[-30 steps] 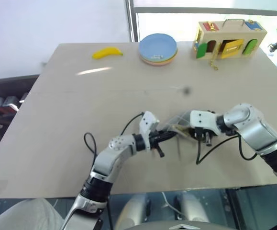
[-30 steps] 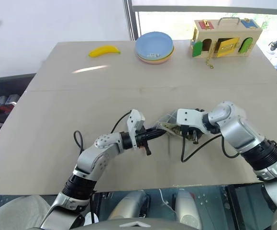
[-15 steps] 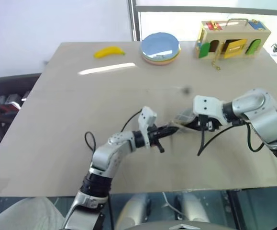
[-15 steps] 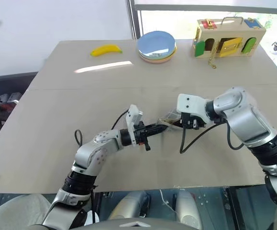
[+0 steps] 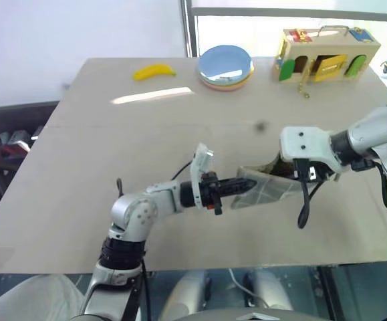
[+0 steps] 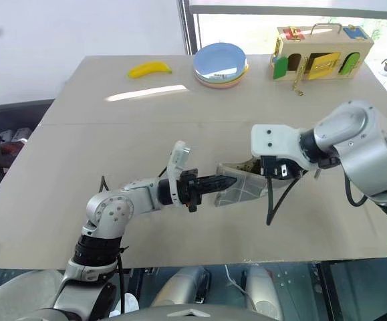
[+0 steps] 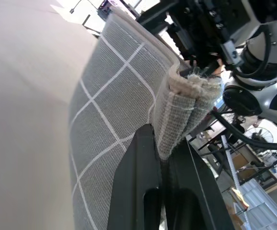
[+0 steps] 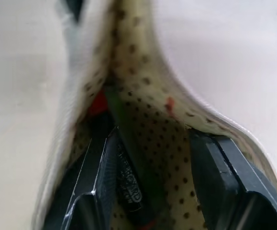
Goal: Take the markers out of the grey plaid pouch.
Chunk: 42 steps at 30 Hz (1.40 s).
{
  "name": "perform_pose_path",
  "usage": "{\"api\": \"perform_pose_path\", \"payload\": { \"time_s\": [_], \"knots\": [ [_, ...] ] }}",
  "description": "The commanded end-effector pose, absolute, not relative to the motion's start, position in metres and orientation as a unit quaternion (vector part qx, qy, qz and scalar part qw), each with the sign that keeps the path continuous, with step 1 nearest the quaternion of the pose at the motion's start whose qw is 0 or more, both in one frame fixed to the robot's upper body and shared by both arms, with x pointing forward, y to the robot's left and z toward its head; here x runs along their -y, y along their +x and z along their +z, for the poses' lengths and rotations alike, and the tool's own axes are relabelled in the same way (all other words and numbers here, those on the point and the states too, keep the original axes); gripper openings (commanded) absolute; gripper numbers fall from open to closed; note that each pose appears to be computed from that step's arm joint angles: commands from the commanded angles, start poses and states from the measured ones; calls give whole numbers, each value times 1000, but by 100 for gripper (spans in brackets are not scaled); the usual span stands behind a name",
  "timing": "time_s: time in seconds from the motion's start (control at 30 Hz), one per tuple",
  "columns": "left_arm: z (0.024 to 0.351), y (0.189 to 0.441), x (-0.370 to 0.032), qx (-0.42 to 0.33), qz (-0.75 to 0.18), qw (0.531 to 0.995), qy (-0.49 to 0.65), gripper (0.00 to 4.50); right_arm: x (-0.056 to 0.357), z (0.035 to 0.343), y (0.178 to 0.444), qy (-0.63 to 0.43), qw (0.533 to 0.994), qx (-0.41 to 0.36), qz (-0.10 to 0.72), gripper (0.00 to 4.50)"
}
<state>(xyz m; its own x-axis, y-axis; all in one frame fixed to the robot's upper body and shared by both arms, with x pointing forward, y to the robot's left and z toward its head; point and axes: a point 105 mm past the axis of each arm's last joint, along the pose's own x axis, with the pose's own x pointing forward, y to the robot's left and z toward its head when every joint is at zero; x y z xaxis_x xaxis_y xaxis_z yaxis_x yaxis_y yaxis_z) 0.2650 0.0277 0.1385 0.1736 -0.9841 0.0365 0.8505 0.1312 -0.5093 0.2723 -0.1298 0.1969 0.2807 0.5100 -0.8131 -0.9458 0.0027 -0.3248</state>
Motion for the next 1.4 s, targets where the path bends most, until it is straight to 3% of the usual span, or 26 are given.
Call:
{"api": "perform_pose_path", "payload": {
  "time_s": [0.03,0.4,0.77,0.87,0.93,1.13,1.4],
  "knots": [
    [126,266,-29,-149,-614,753,-183,0,135,174,267,-440,644,-278,560,235],
    [107,265,-33,-153,-607,761,-169,0,133,151,289,-480,630,-283,541,235],
    [102,259,-32,-160,-611,756,-172,0,126,110,281,-481,597,-314,560,235],
    [100,258,-33,-159,-611,757,-170,0,128,105,283,-482,599,-315,556,104],
    [99,259,-34,-158,-609,759,-168,0,128,107,283,-476,603,-314,558,47],
    [89,262,-39,-144,-604,774,-125,0,130,118,281,-457,625,-302,557,45],
    [87,277,-40,-79,-581,809,-40,0,118,178,273,-434,686,-228,538,45]
  ]
}}
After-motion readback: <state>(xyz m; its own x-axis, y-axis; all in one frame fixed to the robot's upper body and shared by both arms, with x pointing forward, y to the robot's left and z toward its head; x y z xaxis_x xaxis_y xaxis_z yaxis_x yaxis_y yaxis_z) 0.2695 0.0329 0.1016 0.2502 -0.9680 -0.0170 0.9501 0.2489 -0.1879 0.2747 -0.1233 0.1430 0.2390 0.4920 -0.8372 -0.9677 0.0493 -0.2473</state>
